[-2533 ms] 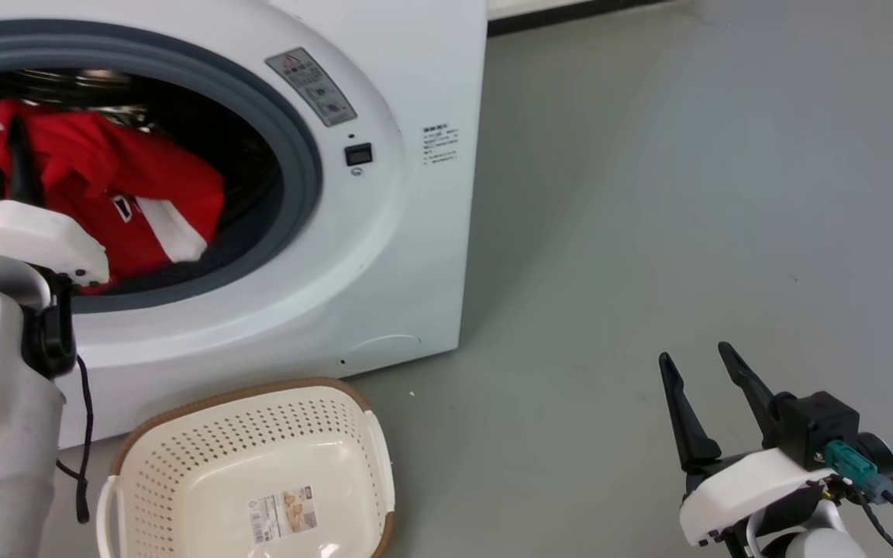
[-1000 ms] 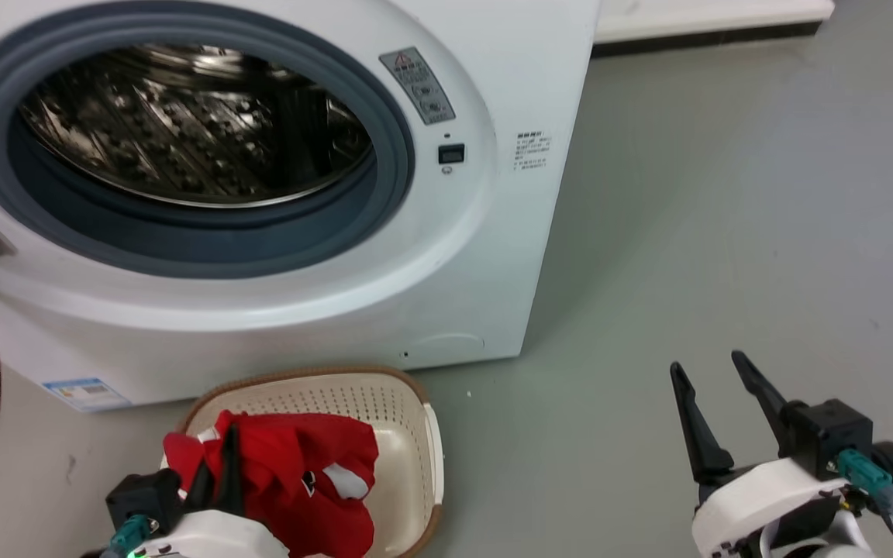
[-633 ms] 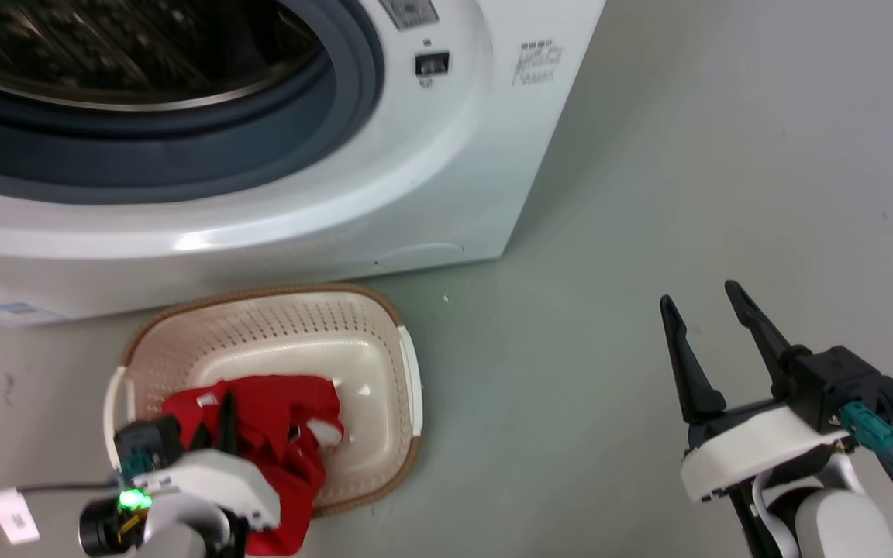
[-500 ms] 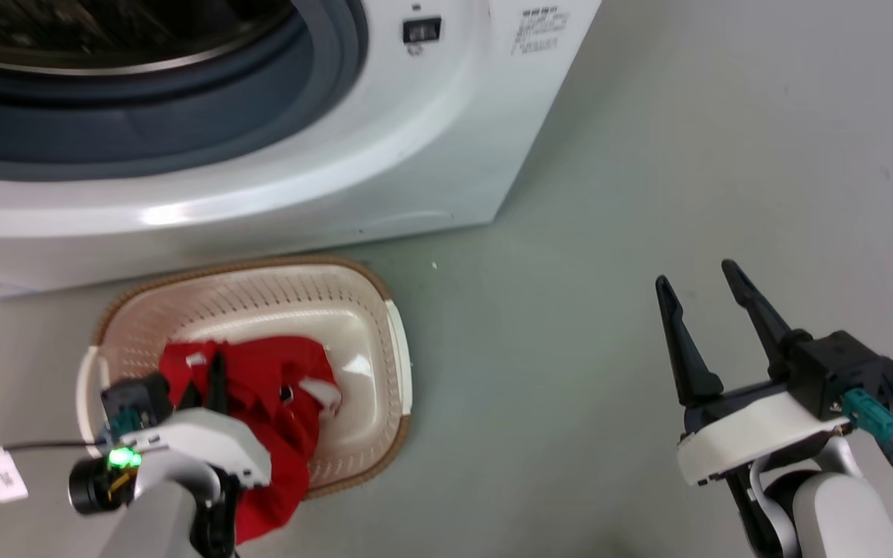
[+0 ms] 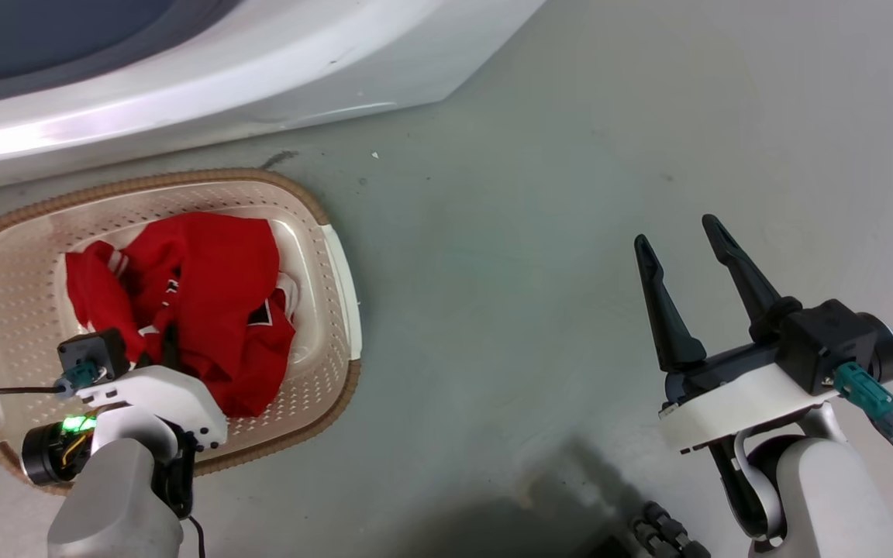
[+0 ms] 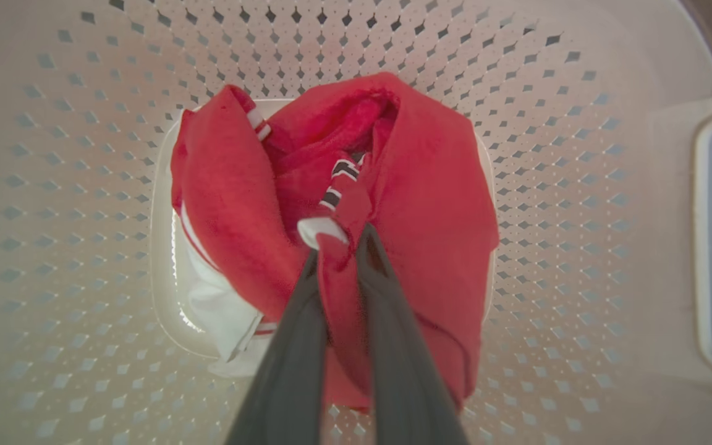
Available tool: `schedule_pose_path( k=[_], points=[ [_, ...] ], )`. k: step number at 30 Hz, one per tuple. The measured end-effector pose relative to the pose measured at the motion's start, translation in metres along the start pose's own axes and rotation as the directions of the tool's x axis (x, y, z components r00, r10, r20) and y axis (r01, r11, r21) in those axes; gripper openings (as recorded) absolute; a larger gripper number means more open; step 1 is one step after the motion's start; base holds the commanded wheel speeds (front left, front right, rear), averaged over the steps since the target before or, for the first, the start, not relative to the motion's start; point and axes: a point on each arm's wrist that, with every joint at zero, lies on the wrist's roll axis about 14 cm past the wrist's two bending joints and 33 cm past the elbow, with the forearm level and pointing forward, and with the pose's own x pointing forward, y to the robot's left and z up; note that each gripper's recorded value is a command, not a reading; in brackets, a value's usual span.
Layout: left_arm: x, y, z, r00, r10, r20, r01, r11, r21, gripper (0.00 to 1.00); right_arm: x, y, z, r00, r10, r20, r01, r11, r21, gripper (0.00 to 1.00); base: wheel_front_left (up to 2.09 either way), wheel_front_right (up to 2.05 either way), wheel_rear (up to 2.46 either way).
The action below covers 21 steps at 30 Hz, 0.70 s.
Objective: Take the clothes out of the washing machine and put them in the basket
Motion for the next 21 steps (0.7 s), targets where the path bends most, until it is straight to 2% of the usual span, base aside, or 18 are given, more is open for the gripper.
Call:
schedule_pose_path(
  k=[7,8,9,10,11,21],
  points=[
    [0.000,0.006,-0.028,0.995,0.023,-0.095,-0.023,1.000,0.002,0.00,0.000,-0.003,-0.007,1.000,-0.009,-0.016,0.009,1.000,0.002,1.00,0.00,0.00,0.00],
    [-0.001,0.006,-0.030,0.995,0.021,-0.102,-0.022,1.000,-0.001,0.06,0.000,-0.003,-0.006,1.000,-0.009,-0.013,0.009,1.000,0.002,1.00,0.00,0.00,0.00],
    [-0.003,0.005,-0.032,0.994,0.023,-0.108,-0.023,1.000,-0.003,0.36,0.000,-0.003,-0.004,1.000,-0.007,-0.006,0.007,1.000,0.002,1.00,0.00,0.00,0.00],
    [-0.006,0.004,-0.033,0.993,0.021,-0.114,-0.022,1.000,-0.003,0.87,-0.001,-0.002,-0.002,1.000,-0.006,0.000,0.006,1.000,0.002,1.00,0.00,0.00,0.00],
    [-0.008,0.003,-0.033,0.993,0.021,-0.116,-0.022,1.000,-0.005,1.00,-0.002,-0.002,-0.001,1.000,-0.006,0.005,0.006,1.000,0.002,1.00,0.00,0.00,0.00],
    [-0.050,-0.003,-0.010,0.999,0.025,-0.049,-0.028,0.998,-0.057,1.00,-0.020,0.004,0.038,0.994,0.006,0.106,-0.006,1.000,-0.001,1.00,0.00,0.00,0.00]
  ],
)
